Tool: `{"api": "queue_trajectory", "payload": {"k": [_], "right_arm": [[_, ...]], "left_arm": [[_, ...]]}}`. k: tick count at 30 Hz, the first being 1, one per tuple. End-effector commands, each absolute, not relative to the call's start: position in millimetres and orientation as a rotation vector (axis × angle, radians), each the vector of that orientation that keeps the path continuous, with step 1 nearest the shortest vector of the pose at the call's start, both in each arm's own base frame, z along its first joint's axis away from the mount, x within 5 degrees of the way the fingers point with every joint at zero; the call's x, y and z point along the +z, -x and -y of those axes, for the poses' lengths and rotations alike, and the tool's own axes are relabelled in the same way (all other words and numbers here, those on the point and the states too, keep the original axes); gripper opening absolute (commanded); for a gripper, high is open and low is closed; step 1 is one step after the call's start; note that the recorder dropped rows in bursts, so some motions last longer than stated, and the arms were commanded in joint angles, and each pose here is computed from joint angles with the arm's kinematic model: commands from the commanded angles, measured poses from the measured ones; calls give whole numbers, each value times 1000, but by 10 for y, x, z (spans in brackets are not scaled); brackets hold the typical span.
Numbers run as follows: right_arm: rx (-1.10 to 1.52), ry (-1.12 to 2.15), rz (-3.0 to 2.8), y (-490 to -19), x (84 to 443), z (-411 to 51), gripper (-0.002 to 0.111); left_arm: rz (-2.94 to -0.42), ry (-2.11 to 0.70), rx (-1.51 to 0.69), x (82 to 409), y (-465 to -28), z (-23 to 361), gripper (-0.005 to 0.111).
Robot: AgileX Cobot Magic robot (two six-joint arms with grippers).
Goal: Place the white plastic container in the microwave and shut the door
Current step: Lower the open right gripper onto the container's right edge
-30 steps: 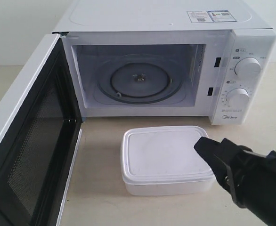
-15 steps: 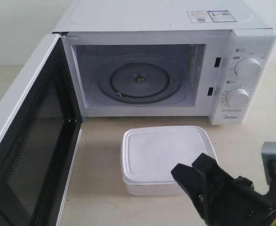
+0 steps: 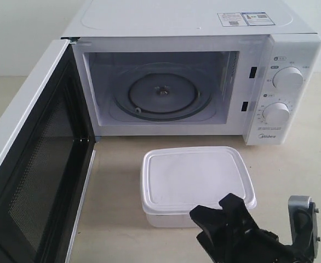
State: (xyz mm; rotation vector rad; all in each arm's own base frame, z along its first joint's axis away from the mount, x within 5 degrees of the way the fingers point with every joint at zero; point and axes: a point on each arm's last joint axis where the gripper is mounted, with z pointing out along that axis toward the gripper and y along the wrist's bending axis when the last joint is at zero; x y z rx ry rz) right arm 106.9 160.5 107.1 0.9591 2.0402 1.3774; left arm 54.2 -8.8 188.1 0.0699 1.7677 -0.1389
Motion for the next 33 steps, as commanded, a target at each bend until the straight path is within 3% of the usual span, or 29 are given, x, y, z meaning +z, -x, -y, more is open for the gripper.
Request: {"api": "queue_trajectory", "payload": {"k": [1, 33], "right_arm": [[1387, -992, -2010, -1086, 1069, -1607, 47], [1201, -1279, -1871, -1291, 919, -1739, 43]], "left_arm": [[-1766, -61, -141, 1877, -541, 86, 4], [-1766, -61, -141, 1877, -541, 86, 4]]}}
